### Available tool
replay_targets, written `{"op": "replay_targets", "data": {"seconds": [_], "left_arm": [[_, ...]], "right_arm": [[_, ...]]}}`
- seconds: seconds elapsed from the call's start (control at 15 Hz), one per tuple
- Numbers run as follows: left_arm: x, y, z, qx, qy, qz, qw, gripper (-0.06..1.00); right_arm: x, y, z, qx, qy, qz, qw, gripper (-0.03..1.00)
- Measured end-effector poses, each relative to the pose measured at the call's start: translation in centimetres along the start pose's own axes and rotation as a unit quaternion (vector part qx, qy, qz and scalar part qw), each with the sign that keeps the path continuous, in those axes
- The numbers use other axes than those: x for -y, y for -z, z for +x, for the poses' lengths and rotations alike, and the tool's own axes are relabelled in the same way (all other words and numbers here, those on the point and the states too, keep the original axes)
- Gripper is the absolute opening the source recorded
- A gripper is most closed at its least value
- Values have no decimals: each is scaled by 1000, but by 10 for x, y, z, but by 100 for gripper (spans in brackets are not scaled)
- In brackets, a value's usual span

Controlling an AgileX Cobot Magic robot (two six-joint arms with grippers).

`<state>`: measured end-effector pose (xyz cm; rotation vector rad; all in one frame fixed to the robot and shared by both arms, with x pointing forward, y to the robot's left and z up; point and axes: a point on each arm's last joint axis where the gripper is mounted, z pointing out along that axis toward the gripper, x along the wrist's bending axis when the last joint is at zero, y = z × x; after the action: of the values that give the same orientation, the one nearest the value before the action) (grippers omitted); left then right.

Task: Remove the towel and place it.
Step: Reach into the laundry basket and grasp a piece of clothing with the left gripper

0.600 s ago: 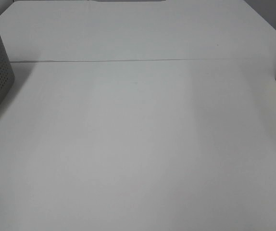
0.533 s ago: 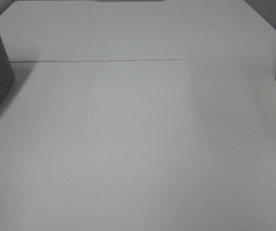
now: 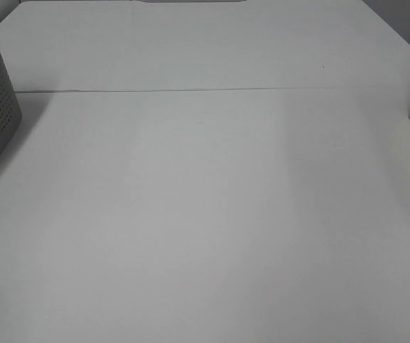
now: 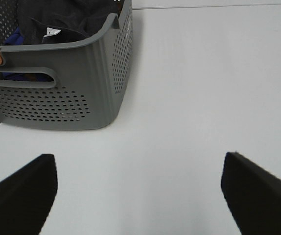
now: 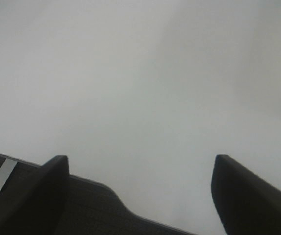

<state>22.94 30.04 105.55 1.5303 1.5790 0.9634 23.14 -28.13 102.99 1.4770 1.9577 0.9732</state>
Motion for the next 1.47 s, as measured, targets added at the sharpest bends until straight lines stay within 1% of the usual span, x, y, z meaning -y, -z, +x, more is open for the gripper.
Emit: {"op": "replay_targets", "data": {"seconds": [0.53, 0.67, 0.73, 1.47], "left_arm": [[0, 0, 0, 0, 0, 0, 1000, 87], [0, 0, 0, 0, 0, 0, 1000, 96], [0, 0, 0, 0, 0, 0, 1000, 98], [0, 0, 0, 0, 0, 0, 1000, 99]], "right_arm": [[0, 0, 0, 0, 0, 0, 1000, 77], [0, 0, 0, 0, 0, 0, 1000, 77], [0, 0, 0, 0, 0, 0, 1000, 77], [0, 0, 0, 0, 0, 0, 1000, 77]]}}
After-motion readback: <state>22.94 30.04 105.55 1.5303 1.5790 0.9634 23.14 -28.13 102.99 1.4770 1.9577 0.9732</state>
